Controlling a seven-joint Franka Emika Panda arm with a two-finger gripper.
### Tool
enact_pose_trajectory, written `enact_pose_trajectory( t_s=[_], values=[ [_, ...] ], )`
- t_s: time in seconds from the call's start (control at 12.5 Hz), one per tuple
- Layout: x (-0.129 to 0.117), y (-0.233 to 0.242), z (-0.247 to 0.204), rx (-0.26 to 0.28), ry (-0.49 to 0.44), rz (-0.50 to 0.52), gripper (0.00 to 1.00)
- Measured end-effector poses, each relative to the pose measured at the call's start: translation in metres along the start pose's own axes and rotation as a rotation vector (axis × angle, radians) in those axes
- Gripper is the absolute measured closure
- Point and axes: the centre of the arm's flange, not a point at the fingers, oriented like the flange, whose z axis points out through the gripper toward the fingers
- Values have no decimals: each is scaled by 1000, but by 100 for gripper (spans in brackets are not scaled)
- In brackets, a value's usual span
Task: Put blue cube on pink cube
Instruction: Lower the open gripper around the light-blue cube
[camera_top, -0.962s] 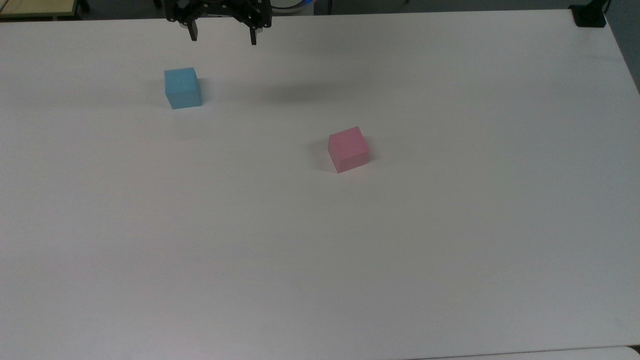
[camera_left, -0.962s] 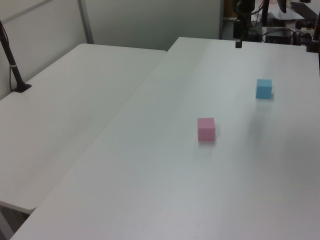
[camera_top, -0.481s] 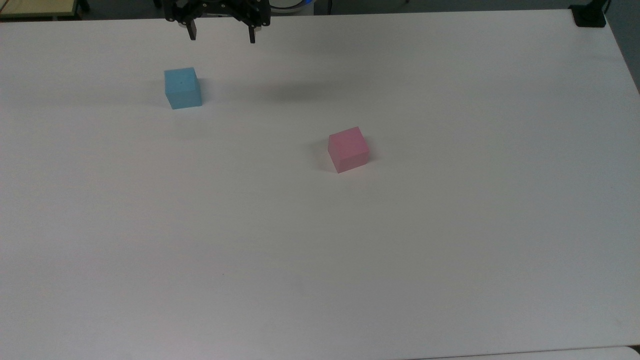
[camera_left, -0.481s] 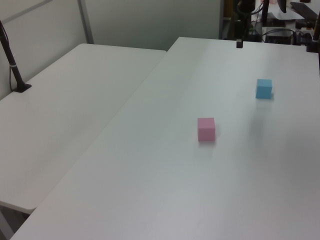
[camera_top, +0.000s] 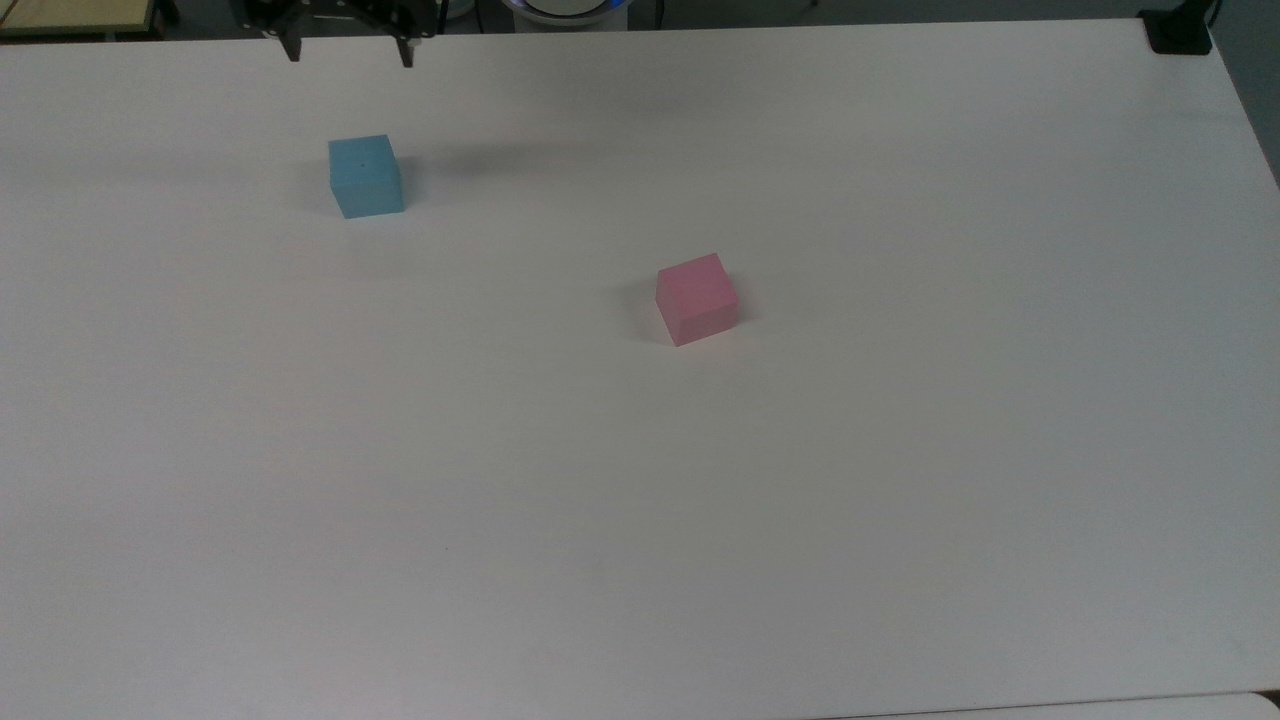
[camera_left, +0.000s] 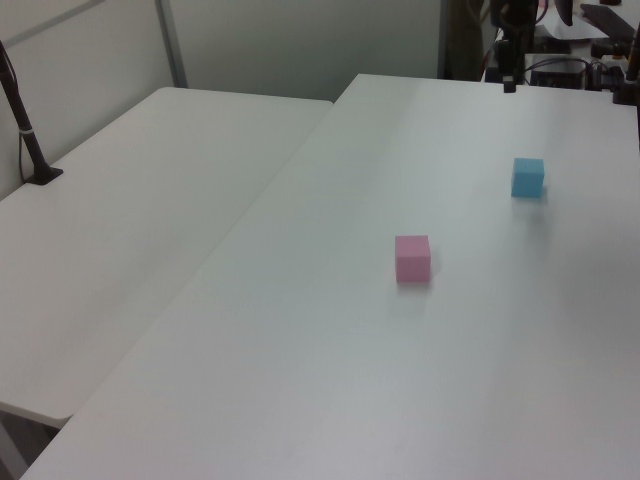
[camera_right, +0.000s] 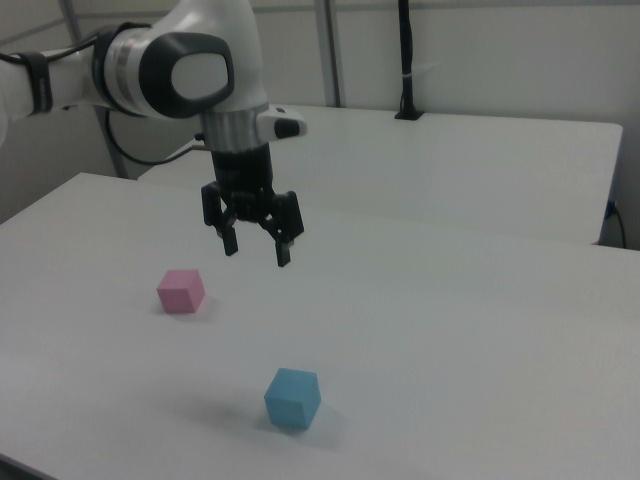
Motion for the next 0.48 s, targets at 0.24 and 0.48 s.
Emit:
enact_pose_trajectory(
  t_s=[0.24,0.48],
  values=[
    [-28,43,14,-17,24,17,0],
    [-42,73,30,-28,81,6,0]
  ],
)
